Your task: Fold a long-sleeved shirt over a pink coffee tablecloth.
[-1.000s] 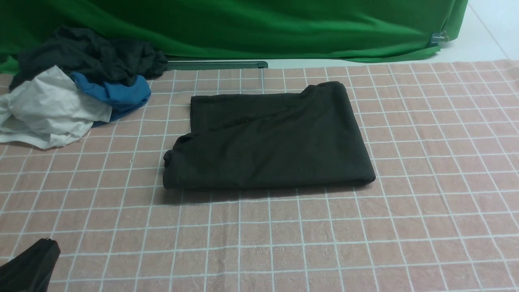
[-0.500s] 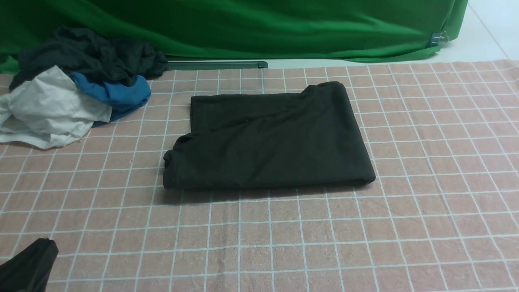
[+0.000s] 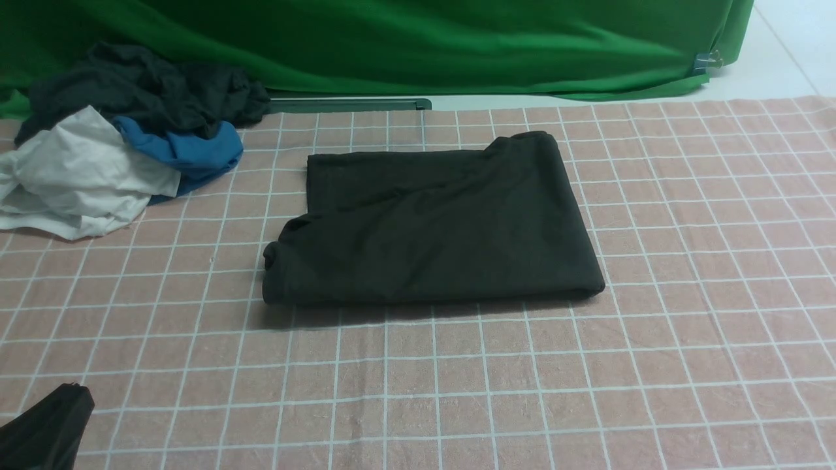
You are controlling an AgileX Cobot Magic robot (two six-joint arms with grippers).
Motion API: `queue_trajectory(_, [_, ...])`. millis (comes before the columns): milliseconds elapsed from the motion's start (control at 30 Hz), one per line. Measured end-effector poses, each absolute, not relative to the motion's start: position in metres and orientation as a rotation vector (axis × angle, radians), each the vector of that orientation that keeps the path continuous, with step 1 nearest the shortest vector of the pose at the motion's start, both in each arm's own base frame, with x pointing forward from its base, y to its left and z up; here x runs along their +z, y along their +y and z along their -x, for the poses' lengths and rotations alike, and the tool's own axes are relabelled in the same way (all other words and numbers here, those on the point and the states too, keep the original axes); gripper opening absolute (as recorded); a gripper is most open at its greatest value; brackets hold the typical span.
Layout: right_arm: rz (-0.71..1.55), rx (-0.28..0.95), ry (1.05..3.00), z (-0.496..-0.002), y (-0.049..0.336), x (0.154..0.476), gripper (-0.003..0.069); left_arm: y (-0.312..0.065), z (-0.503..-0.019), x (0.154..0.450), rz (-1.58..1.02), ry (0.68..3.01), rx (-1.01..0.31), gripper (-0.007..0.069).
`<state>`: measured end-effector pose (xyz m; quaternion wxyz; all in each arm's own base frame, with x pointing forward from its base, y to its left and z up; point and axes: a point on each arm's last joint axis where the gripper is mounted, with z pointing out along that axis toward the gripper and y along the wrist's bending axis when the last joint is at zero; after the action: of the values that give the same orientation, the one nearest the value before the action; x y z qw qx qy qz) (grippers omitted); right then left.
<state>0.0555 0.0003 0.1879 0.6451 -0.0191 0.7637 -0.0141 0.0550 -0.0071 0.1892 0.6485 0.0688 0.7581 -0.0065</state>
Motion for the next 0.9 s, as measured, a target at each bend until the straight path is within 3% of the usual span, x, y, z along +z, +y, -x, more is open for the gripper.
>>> queue_trajectory(900, [0.043,-0.032,1.738,-0.0555,0.0003,0.1879,0.0239,-0.0071,-0.055,0.1892,-0.165,1.722,-0.008,0.0018])
